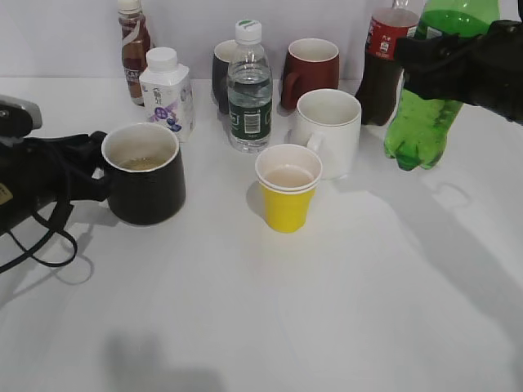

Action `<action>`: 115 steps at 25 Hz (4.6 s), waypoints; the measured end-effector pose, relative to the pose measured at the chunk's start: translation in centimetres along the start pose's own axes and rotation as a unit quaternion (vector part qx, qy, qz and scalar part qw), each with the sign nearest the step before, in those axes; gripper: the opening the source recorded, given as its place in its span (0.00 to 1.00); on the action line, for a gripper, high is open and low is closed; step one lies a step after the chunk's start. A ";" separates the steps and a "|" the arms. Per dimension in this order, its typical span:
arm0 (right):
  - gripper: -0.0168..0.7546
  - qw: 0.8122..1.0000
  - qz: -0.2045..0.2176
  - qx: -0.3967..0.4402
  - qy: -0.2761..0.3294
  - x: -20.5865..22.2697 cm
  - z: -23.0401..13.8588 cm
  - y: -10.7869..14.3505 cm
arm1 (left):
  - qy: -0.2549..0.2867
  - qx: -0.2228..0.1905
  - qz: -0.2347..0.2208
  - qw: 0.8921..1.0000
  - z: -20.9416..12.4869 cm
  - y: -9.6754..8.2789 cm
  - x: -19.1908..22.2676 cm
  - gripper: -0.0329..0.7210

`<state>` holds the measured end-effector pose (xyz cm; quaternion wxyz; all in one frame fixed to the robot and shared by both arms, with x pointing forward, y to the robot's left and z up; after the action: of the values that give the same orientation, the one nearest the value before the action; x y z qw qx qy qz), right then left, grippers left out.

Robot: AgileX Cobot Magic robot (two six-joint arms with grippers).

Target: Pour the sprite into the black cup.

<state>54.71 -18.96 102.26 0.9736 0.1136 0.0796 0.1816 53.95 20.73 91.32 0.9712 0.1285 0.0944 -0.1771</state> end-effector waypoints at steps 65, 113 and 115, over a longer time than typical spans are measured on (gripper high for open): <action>0.79 0.997 -0.036 -0.049 -0.046 -2.0 -4.2 -5.0 | -0.022 0.017 0.011 1.000 8.0 1.7 -6.4 0.36; 0.79 0.976 -0.071 -0.027 0.202 -29.9 -2.0 0.3 | 0.137 0.001 0.056 0.989 5.7 1.7 -32.4 0.66; 0.79 0.977 -0.069 -0.028 0.198 -29.7 -2.1 0.3 | 0.131 -0.001 0.048 0.990 5.6 1.5 -32.0 0.66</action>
<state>26.82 -29.30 103.67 0.9515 0.0420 0.2732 0.1353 25.83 30.76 104.33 0.9579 0.1544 0.2149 -0.1115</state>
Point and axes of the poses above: a point on each arm's last joint axis where the gripper is mounted, x pointing out along that axis toward the gripper, y along the wrist's bending axis when the last joint is at zero, z = x × y, the point moved 3 cm from there along x, pointing out along that axis toward the gripper, and after that the axes turned 12 degrees about x, right-handed, at the moved point
